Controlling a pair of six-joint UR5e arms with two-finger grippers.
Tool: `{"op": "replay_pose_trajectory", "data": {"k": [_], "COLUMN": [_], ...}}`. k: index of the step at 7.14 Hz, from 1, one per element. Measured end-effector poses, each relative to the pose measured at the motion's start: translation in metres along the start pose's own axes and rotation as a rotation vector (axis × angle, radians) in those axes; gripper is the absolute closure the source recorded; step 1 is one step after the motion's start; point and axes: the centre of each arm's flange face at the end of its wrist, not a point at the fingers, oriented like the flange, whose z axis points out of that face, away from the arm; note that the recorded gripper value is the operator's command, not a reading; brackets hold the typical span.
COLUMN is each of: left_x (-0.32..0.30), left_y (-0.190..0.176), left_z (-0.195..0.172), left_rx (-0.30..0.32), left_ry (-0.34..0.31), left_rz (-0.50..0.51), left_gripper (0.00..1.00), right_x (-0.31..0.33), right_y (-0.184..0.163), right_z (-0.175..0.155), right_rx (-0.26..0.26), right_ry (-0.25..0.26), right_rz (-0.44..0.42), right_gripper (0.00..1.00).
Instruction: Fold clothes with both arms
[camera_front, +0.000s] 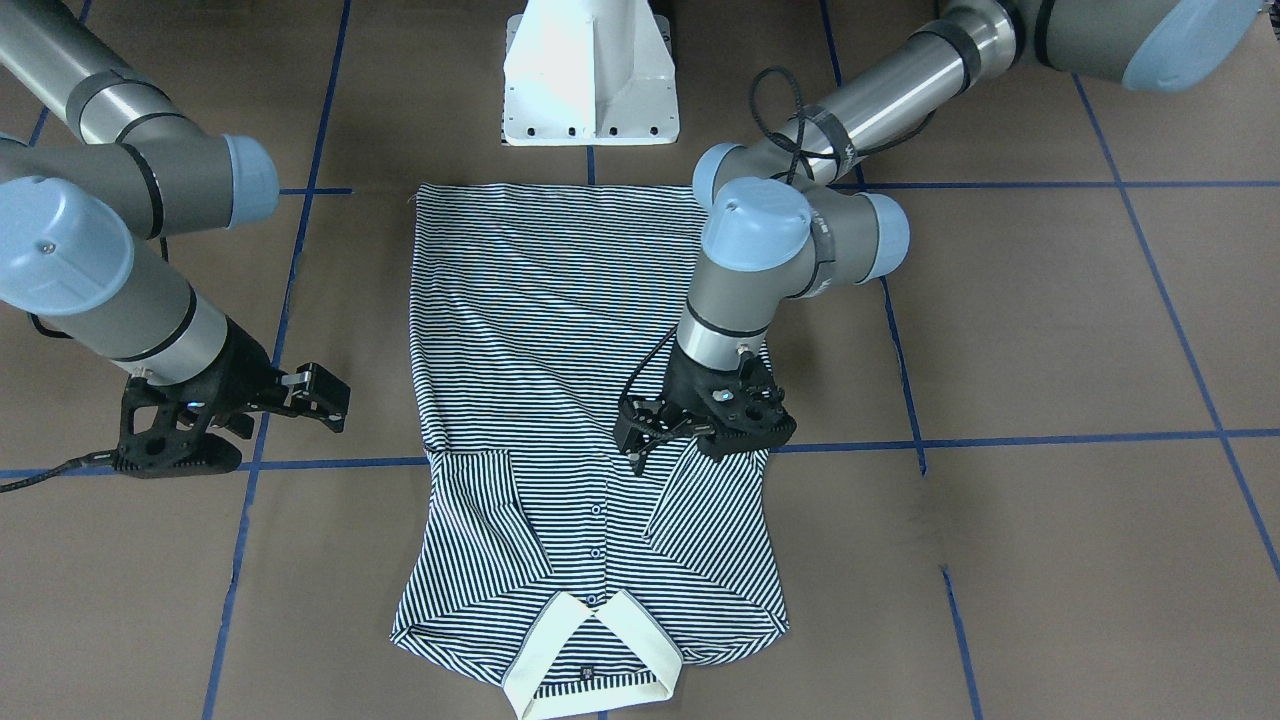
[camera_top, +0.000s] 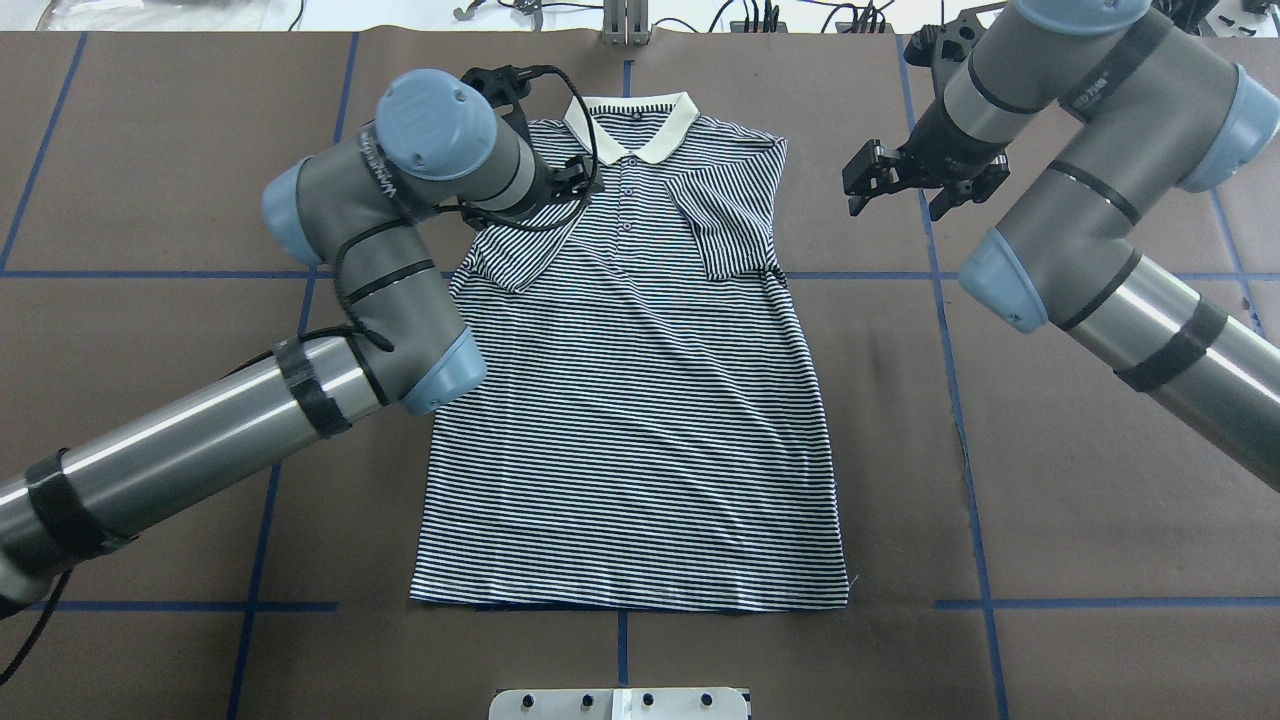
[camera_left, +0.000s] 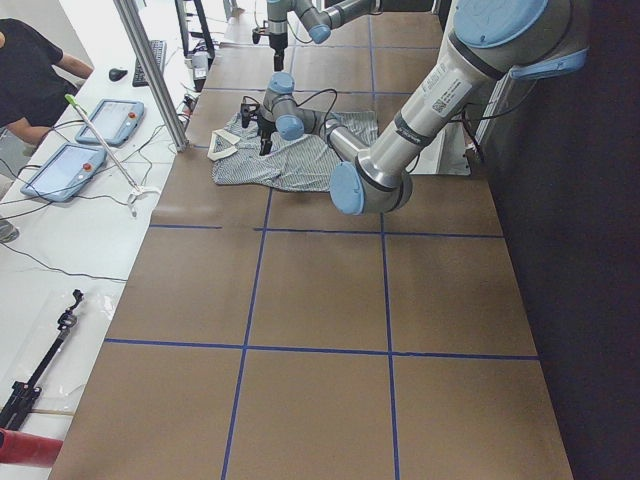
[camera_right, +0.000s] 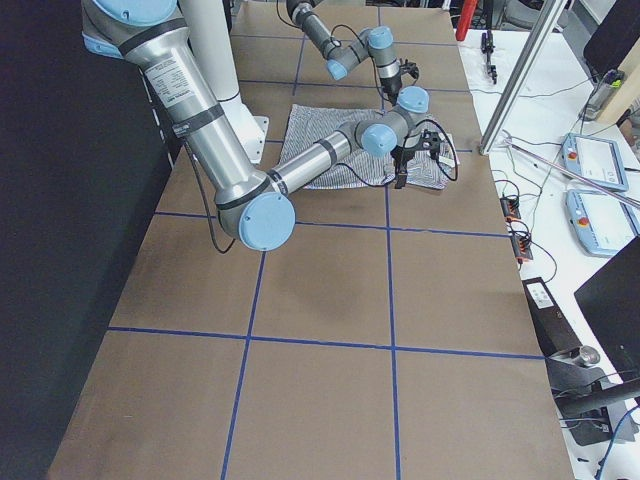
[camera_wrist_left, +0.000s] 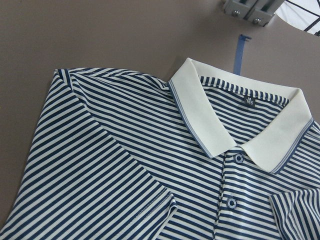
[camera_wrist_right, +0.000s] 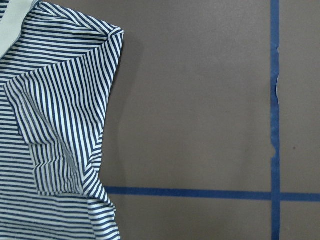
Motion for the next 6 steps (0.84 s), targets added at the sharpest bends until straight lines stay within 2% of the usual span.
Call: {"op": "replay_pose_trajectory", "data": {"k": [2,4,6], "left_x": [-0.038,-0.072,-0.082], "left_y": [0.032,0.055,0.061], "left_z": [-0.059,-0.109,-0.121], "left_rx": [-0.036,-0.049,-0.053], "left_ry": [-0.014,-0.024,-0.025], "left_rz": [0.067,0.09,0.092], "left_gripper": [0.0,0.0,0.0], "right_x": [-0.023,-0.056,-0.072], "right_y": [0.095,0.21,0.308], "right_z": [0.009,0.04,0.075], "right_rx": [-0.003,-0.002,0.011], "right_ry": [-0.013,0.016,0.062], "right_rz": [0.044,0.105,0.137], "right_gripper": [0.0,0.0,0.0]}}
